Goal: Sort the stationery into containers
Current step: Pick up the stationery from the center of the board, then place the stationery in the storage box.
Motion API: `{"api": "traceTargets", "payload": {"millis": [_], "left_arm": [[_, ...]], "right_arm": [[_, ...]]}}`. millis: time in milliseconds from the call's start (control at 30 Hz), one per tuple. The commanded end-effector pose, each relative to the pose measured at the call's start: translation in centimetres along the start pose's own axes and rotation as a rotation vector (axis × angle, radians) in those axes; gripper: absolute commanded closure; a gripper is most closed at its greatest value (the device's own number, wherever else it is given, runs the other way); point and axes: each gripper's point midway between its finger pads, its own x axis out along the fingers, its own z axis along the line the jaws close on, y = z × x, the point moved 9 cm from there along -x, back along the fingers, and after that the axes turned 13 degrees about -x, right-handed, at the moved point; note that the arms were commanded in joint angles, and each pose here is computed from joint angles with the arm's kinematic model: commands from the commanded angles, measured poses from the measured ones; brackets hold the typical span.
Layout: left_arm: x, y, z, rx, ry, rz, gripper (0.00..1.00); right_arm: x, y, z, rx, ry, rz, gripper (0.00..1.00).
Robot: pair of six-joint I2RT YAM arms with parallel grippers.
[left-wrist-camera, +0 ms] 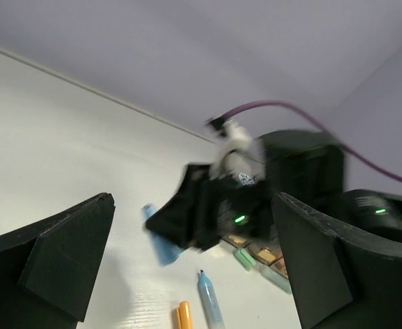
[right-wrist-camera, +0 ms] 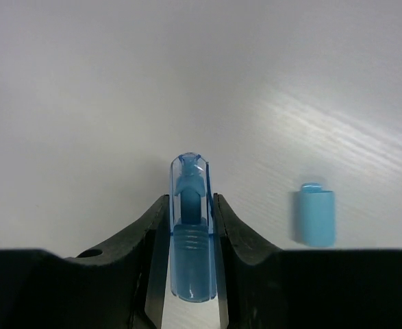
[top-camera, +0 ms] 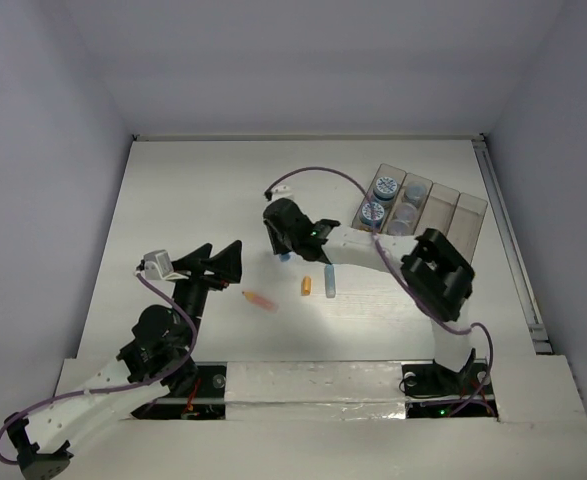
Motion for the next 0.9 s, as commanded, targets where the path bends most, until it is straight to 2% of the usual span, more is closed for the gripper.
{"api": "traceTargets", "payload": {"millis": [0, 167, 200, 233, 333, 400, 467, 633, 867], "left_arm": [[0.2, 0.1, -0.4, -0.002, 0.032, 0.006, 0.01], [0.6, 1.2, -1.0, 0.001, 0.068, 0.064, 0.01], [0.7, 1.5, -1.3, -0.003, 0.088, 0.085, 0.01], [0.8, 1.6, -1.5, -0.008, 0.101, 0.093, 0.01], [1.1, 2.6, -1.8, 0.003, 0.12, 0.147, 0.01], [1.4, 3.2, -2.1, 0.01, 0.136, 0.182, 0.01], [1.6, 3.6, -2.3, 0.011, 0.14, 0.201, 0.01], [1.6, 4.2, -2.7, 0.0, 0.177, 0.238, 0.01], [1.6, 4.4, -2.8, 0.006, 0.185, 0.256, 0.01]], "right_arm": [[-4.8, -5.9, -4.7, 0.179, 0.037, -0.286, 0.9], [-8.0, -3.9, -14.4, 0.376, 0.2, -0.369, 0.9], [-9.9, -4.0, -16.0, 0.416, 0.242, -0.417, 0.9], [-10.0, -1.9, -18.4, 0.451, 0.311, -0.391, 0.9], [-12.8, -0.2, -21.8, 0.516, 0.402, -0.423, 0.89], [-13.6, 2.4, -24.5, 0.57, 0.518, -0.39, 0.88], [-14.9, 3.6, -25.9, 0.609, 0.565, -0.406, 0.88], [-14.9, 8.5, -28.9, 0.706, 0.64, -0.329, 0.87], [-14.5, 10.7, -30.4, 0.728, 0.706, -0.272, 0.86]]}}
